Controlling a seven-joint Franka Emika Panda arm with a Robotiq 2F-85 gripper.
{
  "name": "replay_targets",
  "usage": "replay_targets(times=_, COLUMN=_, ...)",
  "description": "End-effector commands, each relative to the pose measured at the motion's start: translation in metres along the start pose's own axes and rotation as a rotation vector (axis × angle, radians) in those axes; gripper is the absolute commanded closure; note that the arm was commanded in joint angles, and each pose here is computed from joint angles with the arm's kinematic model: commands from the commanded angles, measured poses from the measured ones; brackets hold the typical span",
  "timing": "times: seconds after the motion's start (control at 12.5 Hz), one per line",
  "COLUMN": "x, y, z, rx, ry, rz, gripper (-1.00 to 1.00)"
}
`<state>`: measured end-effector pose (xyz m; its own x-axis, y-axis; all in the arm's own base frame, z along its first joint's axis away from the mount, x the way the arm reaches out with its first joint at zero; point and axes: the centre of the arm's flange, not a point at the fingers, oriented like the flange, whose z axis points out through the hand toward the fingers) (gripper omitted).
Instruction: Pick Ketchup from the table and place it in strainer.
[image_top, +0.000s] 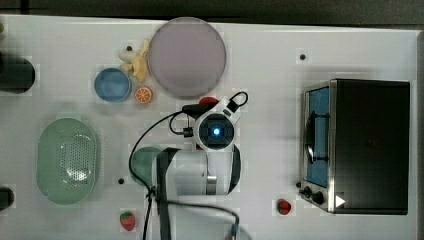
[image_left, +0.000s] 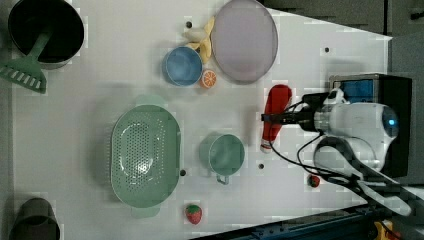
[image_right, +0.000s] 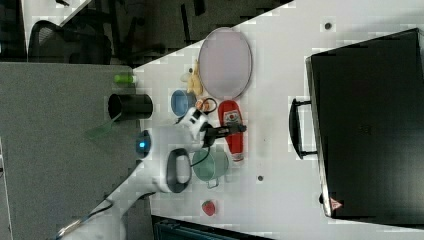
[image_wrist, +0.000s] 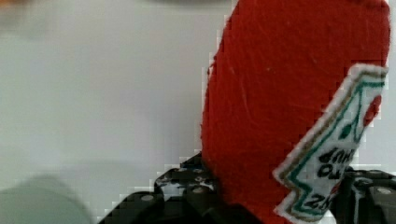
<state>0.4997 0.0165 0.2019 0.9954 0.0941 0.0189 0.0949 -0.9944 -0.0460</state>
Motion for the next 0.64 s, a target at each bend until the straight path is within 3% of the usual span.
replay_targets(times=0.08, x=0.022, y=-0.036, z=-0.098, rx=-0.009, ry=0.081, rz=0.064, gripper=-0.25)
replay_targets(times=0.24, x=0.023, y=-0.067, z=-0.145, rx=-0.016, ry=0.079, rz=0.061, gripper=-0.25)
replay_targets(times=0.56, x=0.011, y=-0.153, z=-0.187, rx=-0.037, ry=-0.007, rz=0.1, gripper=-0.25)
replay_targets(times=0.64, x=0.009, y=-0.178, z=-0.189, rx=-0.035, ry=-0.005, rz=0.106, gripper=-0.25)
